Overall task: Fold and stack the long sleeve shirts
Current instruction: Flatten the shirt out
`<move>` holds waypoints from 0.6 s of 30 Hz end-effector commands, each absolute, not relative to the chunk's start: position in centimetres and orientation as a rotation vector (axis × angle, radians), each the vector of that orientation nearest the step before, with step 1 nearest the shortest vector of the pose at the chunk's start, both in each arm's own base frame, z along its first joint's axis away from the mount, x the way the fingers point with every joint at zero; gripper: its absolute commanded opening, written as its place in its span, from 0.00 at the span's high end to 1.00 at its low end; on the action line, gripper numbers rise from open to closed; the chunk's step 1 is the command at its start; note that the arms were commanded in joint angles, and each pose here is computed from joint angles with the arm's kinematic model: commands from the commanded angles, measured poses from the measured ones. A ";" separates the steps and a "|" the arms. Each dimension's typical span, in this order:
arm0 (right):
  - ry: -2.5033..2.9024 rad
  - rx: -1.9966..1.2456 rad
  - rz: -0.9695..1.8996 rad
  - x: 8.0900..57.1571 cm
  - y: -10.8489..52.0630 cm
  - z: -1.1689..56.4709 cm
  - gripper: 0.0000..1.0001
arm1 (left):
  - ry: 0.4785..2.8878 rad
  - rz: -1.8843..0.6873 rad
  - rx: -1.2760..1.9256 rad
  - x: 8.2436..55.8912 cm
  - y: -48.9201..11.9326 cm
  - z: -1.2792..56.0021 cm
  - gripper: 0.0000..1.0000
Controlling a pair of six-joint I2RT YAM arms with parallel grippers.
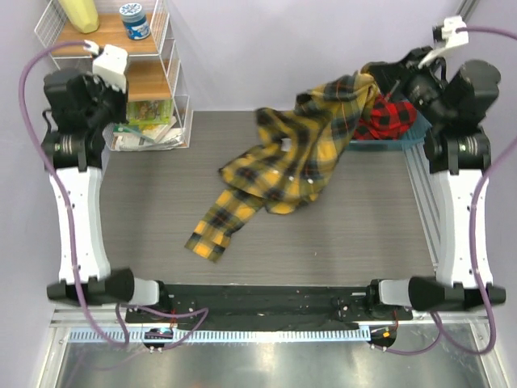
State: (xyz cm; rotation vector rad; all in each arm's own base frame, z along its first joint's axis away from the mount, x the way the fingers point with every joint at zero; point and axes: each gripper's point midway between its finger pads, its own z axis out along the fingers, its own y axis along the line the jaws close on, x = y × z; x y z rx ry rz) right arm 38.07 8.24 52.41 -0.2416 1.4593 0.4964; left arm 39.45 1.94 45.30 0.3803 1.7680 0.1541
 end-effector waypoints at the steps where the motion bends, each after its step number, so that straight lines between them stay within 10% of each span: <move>1: 1.561 -0.305 0.537 36.9 9.1 47.2 0.99 | 1.883 -0.154 0.724 36.1 -4.1 37.6 0.73; 4: 1.699 -0.324 0.565 36.0 9.4 41.4 0.99 | 1.965 -0.285 0.880 34.2 -6.4 32.3 0.35; 6: 1.794 -0.333 0.566 34.3 9.3 37.5 0.99 | 1.989 -0.338 0.970 33.3 -8.5 29.3 0.26; 18: 2.018 -0.170 0.117 26.5 2.3 27.2 0.99 | 1.972 -0.242 1.374 40.4 -25.1 15.3 0.24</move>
